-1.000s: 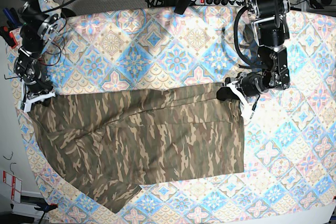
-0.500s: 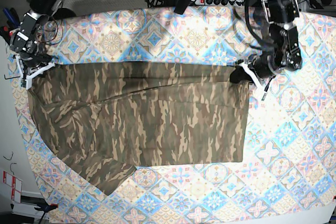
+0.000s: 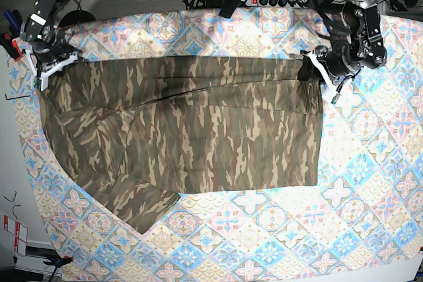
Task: Fold the T-shirt properly
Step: 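Drag the folded shirt with both grippers toward the robot base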
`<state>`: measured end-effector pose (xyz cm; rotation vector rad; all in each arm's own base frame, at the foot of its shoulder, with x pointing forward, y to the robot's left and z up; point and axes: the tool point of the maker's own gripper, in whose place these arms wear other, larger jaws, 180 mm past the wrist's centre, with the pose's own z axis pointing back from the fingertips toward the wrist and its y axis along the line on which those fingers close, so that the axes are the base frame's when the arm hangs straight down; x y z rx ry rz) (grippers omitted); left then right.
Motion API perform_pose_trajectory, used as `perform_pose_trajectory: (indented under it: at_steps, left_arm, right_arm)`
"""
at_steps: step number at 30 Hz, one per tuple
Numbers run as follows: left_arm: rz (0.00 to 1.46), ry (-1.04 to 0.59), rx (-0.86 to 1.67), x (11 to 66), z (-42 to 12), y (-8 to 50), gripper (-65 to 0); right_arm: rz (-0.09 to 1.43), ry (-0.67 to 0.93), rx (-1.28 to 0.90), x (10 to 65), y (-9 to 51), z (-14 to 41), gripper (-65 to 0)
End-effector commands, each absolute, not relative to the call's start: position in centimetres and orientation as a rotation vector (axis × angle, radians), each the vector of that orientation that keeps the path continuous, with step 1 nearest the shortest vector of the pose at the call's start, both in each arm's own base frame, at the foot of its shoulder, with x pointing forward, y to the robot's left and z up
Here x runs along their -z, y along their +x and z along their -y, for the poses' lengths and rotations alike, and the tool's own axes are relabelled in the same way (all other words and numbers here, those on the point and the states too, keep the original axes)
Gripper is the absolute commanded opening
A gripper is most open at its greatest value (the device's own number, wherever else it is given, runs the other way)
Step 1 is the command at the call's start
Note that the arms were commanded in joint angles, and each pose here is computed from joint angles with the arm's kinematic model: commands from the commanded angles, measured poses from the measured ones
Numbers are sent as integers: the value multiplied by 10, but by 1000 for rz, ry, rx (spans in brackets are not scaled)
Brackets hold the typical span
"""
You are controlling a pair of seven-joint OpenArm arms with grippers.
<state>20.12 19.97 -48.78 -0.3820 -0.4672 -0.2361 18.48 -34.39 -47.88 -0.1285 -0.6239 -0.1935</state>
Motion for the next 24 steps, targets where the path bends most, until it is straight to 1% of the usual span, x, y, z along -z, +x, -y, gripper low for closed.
perform_pose_trajectory:
  at_steps: [1,7,10,13,20,24]
  left_arm:
    - [198,-240,290,518,-229,144,-600]
    - [180,-227,300,523,-231,123,-600]
    - [140,-206,319,527,-234,102,-600]
    - [151,-212,323,526,-232,86,-600]
    - [97,-223,321,527,-231,45,-600]
    - [120,-212,283,525,-240,36,-600]
  right_arm:
    - [570,-159,181,481,169,349,-615]
    - [536,-164,164,483,143,341,-615]
    - [513,-166,160,486,132,340,-615]
    - [491,-169,156,489,120,341,-615]
    - [449,-172,152,493,98,340,-615]
    - [445,-161,160,496,95,334,-615]
